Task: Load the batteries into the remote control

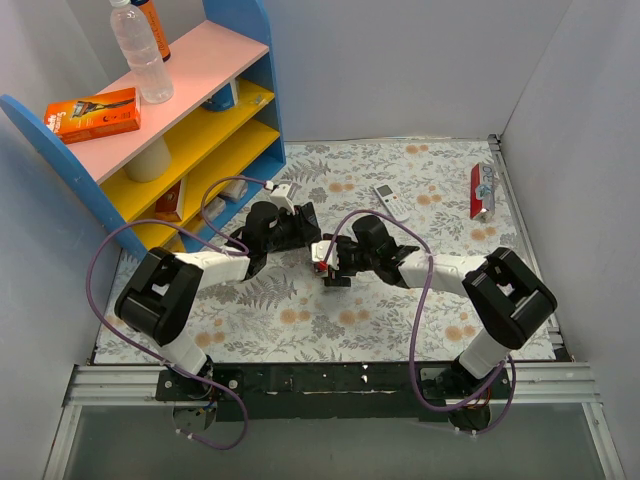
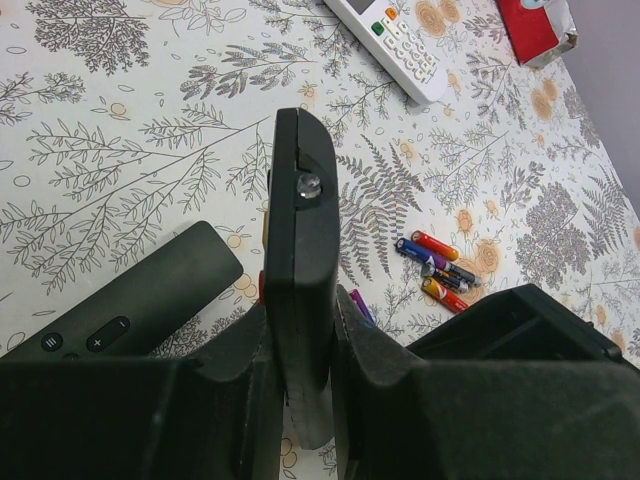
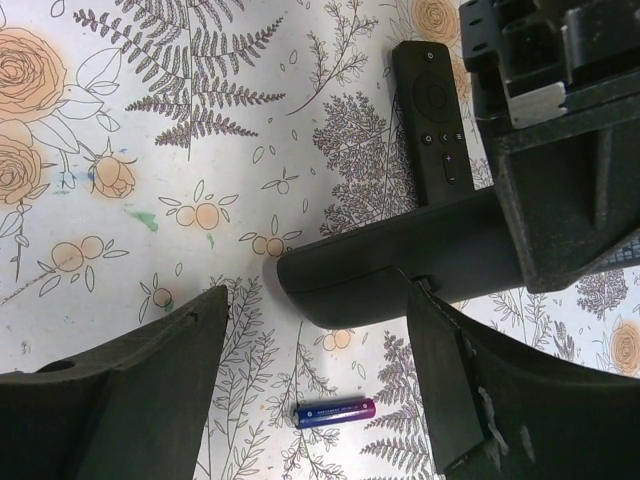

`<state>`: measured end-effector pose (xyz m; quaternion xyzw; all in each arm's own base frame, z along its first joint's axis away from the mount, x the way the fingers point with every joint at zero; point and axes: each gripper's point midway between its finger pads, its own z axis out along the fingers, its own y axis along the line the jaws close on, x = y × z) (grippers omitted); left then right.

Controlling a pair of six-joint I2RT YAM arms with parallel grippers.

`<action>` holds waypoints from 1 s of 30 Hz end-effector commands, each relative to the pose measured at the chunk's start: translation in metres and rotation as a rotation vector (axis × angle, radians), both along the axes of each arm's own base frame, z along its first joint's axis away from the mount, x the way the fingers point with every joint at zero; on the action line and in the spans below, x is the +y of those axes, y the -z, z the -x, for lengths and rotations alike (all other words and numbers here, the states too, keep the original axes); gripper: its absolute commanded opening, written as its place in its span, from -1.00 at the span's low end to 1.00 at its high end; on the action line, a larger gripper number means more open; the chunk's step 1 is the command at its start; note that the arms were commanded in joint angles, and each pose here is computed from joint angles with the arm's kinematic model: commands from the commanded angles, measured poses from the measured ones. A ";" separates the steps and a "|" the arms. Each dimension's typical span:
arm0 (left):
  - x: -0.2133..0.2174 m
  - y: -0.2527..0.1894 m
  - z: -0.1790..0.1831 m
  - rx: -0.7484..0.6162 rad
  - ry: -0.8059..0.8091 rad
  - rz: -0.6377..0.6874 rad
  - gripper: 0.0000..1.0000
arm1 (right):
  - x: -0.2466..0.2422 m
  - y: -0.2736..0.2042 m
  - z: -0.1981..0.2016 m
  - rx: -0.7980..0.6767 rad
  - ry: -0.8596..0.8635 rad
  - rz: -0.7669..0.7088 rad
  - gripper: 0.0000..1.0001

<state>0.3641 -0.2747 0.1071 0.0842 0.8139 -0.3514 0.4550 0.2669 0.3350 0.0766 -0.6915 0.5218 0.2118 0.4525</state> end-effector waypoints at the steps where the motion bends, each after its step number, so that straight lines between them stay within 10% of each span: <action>1: 0.003 0.017 0.005 0.032 0.025 -0.062 -1.00 | 0.014 -0.022 -0.013 -0.057 -0.019 -0.059 0.57; 30: 0.000 0.018 0.007 0.042 0.041 -0.052 -1.00 | 0.008 0.009 -0.010 0.009 -0.008 -0.006 0.41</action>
